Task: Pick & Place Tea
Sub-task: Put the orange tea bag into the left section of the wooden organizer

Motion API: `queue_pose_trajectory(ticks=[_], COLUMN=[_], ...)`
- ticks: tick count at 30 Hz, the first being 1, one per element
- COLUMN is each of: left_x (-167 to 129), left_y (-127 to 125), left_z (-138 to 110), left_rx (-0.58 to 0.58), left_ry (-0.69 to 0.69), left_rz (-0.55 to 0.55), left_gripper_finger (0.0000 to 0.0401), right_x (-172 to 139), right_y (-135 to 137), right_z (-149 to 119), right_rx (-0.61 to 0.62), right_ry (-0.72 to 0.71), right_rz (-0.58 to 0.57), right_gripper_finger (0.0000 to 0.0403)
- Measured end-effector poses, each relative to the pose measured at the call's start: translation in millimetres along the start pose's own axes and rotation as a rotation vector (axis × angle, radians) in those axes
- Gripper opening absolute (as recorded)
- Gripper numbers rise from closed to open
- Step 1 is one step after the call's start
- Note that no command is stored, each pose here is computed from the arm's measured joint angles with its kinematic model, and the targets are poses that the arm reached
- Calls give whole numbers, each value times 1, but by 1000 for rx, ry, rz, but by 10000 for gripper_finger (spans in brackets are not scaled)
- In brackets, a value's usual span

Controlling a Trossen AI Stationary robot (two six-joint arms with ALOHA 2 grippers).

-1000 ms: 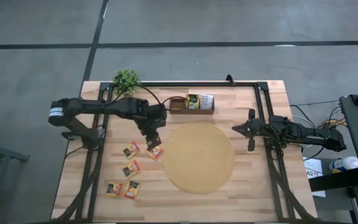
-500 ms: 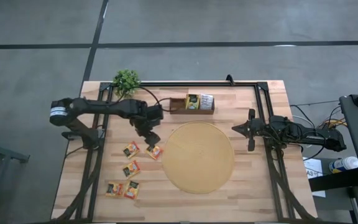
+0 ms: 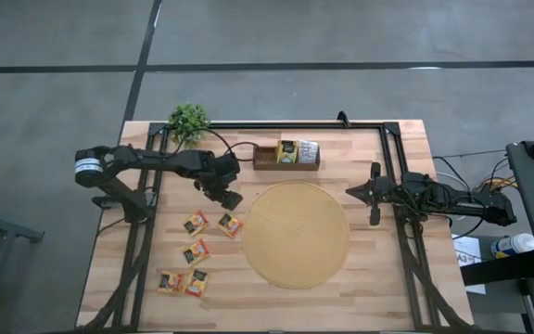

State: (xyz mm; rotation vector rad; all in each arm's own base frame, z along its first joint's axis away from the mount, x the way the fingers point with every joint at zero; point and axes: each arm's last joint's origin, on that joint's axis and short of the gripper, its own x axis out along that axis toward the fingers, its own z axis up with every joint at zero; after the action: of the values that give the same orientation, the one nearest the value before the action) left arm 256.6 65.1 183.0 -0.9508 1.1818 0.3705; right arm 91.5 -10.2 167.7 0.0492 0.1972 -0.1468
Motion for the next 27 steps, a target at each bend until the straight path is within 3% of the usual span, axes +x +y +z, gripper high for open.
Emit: queue_pose_trajectory(ticks=[27], left_x=[30], left_y=[25], left_z=[-16], left_rx=[-90], left_ry=[-8], left_rz=[-65], left_gripper_finger=[250], right_x=[0], right_y=[0], right_z=[0], right_rx=[0], right_ry=[0], right_rz=[0], right_gripper_finger=[9])
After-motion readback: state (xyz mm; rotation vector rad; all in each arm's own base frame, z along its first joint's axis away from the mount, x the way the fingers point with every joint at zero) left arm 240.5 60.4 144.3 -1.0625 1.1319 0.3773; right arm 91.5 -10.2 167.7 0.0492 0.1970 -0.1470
